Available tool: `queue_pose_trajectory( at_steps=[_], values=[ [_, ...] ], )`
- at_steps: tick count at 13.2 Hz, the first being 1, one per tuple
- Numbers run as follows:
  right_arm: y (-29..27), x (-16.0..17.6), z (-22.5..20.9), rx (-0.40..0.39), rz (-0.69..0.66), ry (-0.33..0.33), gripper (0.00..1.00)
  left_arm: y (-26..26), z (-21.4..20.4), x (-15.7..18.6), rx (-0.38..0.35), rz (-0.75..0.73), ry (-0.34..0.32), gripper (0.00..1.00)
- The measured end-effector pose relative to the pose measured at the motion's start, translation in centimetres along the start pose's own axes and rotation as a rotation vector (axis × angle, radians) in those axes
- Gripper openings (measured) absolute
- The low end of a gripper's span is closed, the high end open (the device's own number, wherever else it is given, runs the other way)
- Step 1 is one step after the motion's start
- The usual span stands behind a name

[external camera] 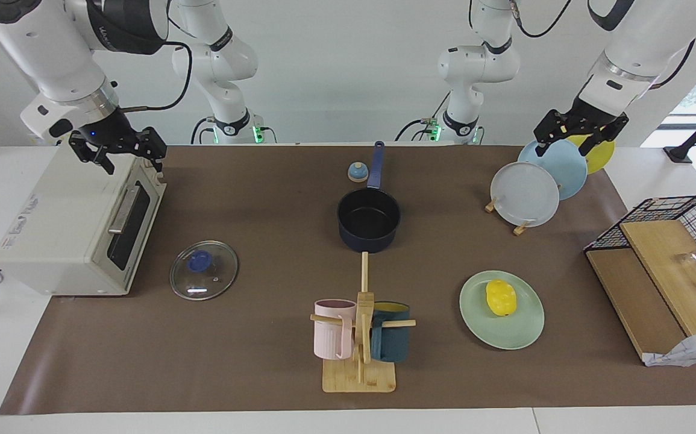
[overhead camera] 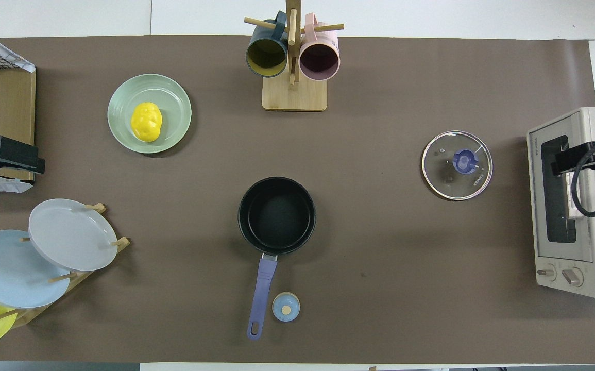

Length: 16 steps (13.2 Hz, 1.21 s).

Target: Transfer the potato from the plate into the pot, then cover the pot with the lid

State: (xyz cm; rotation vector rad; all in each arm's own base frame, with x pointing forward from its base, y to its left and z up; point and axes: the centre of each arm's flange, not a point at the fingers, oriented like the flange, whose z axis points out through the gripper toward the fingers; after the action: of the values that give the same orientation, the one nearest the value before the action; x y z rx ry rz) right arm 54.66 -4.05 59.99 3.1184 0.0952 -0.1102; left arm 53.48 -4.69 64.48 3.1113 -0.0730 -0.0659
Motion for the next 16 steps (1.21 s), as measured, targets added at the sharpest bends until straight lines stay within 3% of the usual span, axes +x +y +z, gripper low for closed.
queue_pose_trajectory(
  at_steps=[7,12,16],
  values=[
    [0.0,0.0,0.0,0.000,0.000,0.000,1.00,0.2,0.8,0.2,0.000,0.024,0.019,1.00],
    [0.0,0.0,0.0,0.000,0.000,0.000,1.00,0.3,2.0,1.4,-0.003,0.017,0.092,1.00],
    [0.0,0.0,0.0,0.000,0.000,0.000,1.00,0.5,7.3,5.4,-0.006,0.015,0.071,1.00]
  ],
)
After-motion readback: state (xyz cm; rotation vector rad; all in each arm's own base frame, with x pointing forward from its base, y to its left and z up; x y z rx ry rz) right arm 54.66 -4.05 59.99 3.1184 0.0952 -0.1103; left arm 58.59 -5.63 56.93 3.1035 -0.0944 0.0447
